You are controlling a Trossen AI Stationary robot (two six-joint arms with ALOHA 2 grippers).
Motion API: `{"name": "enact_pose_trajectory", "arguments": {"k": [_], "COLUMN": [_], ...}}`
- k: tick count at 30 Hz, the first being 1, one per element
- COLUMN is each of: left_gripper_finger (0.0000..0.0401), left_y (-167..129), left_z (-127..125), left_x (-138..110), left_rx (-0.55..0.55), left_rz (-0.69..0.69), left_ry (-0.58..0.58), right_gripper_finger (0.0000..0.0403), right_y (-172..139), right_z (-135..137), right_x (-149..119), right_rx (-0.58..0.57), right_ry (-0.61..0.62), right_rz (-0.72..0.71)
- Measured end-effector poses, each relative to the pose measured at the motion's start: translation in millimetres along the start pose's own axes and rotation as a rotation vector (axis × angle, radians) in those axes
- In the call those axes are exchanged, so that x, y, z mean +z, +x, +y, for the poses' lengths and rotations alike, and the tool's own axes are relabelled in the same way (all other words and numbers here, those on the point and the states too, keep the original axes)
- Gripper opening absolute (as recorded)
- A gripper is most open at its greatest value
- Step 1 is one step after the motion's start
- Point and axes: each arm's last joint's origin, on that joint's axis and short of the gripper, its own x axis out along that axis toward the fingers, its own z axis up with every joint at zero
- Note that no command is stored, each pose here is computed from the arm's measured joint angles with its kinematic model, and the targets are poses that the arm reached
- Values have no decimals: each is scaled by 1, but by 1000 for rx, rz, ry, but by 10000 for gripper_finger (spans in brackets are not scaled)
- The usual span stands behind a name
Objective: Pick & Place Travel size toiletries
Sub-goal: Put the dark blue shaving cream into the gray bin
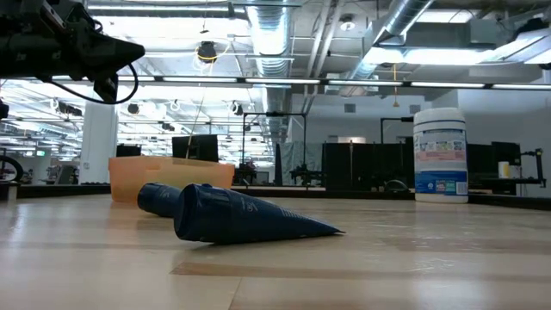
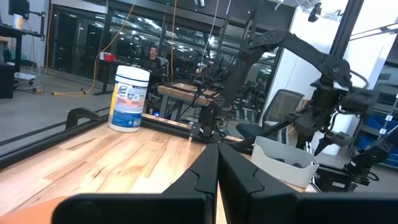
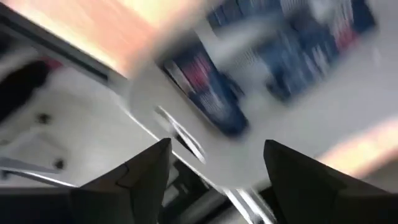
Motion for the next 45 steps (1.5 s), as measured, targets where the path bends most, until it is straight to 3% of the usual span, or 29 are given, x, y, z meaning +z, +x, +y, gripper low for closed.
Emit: {"name": "enact_pose_trajectory", "arguments": {"k": [9,14,20,32,39,45], "left_gripper_finger": [2,2,2,2,2,2], "left_y": [0,0,0,0,0,-1], "left_z": [0,0,0,0,0,0], "left_x": [0,0,0,0,0,1], "left_rx": [-3,-2,-1,2,1,-7], "left_rz": [3,4,3,2,1,-15], "left_ry": [0,0,0,0,0,-1], "right_gripper_finger": [245,245,245,275,300,301], "right_y": [-48,-61,-74,-92,-74,-61], "right_z": [20,32,31,39,64,77], "right_x": [86,135,175,209,219,236], "right_rx": [256,313,308,344,328,327], "right_ry": [-185,-366,-506,-833,-1033,-1101], "right_rz": [-285,-396,-518,-719,-814,-852]}}
